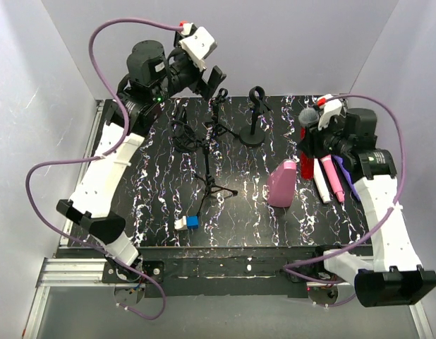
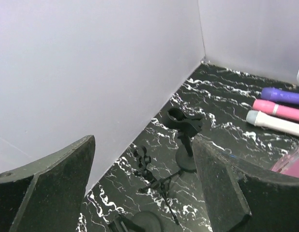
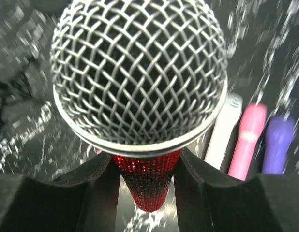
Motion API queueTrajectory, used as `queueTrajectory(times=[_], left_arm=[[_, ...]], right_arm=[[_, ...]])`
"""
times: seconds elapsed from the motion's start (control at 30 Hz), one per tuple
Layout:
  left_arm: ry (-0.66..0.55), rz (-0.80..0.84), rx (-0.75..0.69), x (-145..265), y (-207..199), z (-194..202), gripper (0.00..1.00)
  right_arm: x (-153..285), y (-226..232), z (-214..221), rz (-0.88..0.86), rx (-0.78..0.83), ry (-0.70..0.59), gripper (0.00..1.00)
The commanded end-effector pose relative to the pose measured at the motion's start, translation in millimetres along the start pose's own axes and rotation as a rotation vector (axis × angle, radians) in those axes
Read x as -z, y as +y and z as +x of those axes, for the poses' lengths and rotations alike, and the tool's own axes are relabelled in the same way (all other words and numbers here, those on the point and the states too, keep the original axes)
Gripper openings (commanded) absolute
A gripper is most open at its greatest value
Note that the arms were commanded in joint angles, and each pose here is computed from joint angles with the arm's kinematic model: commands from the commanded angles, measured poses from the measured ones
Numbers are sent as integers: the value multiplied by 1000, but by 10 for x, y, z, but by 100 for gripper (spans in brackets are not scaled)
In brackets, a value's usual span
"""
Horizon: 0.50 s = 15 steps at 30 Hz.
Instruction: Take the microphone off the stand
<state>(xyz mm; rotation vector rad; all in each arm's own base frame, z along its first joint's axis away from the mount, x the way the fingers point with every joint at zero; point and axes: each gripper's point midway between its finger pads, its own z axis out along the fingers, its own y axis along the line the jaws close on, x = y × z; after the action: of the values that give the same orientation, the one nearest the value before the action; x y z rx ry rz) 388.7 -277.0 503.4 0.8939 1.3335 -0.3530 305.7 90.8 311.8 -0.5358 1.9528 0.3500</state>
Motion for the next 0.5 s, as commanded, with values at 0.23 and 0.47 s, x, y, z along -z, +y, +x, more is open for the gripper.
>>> queueTrajectory(times=[0.23,0.47], left_arm=[[-76,-274,-69,531,464,-427,83],[95,-310,-72,1020,439,-212,87]], right_arm=[[-323,-348,1790,173,-226,630,1],[-722,-422,2371,131,-220,713,1]])
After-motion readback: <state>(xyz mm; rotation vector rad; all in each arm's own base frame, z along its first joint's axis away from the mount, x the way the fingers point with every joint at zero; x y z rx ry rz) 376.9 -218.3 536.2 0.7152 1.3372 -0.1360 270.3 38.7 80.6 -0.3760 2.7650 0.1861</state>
